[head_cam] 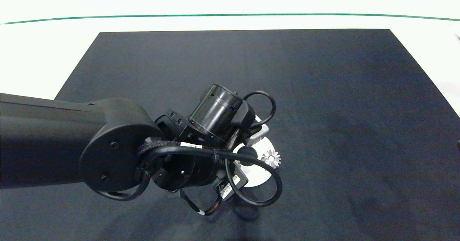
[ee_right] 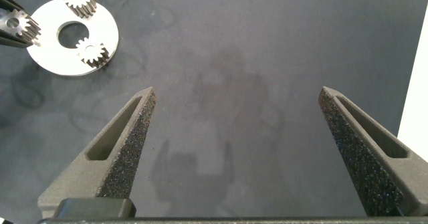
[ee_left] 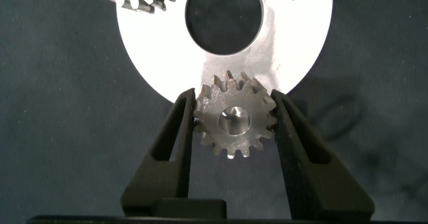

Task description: Install three planetary gears onto the carrier pins

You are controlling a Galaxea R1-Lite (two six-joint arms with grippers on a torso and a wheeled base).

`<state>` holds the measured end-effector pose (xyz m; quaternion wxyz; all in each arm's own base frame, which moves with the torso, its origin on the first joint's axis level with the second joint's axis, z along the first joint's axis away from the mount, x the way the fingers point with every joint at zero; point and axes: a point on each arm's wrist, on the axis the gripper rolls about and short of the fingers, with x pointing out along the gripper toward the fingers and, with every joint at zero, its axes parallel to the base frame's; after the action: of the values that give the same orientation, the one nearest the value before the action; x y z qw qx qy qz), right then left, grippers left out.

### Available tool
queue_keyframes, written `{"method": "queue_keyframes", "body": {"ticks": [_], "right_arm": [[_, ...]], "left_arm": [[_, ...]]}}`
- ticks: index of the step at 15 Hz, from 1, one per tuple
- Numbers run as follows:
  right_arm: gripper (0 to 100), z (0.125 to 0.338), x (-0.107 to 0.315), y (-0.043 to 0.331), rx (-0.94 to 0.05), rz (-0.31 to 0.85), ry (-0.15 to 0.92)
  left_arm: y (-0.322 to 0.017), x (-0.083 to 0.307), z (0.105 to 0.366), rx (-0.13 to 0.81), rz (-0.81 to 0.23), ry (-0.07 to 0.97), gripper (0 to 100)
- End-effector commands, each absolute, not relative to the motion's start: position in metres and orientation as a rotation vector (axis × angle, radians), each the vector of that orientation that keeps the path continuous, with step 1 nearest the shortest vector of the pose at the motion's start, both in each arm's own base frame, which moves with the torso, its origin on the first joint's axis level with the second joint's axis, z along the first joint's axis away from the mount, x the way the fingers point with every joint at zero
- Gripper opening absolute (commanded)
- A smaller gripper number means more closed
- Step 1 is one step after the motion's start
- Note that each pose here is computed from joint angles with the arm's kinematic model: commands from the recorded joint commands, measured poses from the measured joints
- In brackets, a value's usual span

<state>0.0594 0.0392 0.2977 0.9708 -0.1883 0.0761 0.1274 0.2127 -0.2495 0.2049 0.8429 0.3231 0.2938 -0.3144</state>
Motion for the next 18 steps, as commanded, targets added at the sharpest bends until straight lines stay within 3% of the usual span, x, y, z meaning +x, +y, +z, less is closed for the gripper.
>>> {"method": "queue_keyframes", "body": {"ticks": [1, 18], "right_arm": [[100, 0.2975, 0.0595, 0.0393, -0.383, 0.255, 0.155], [100, 0.2996, 0.0573, 0.0373, -0.382, 0.252, 0.134]], "left_arm": [[-0.2505, 0.2128, 0.2034, 0.689, -0.665, 0.624, 10], [-0.2501, 0.2126, 0.2014, 0.676, -0.658, 0.631, 10]]}}
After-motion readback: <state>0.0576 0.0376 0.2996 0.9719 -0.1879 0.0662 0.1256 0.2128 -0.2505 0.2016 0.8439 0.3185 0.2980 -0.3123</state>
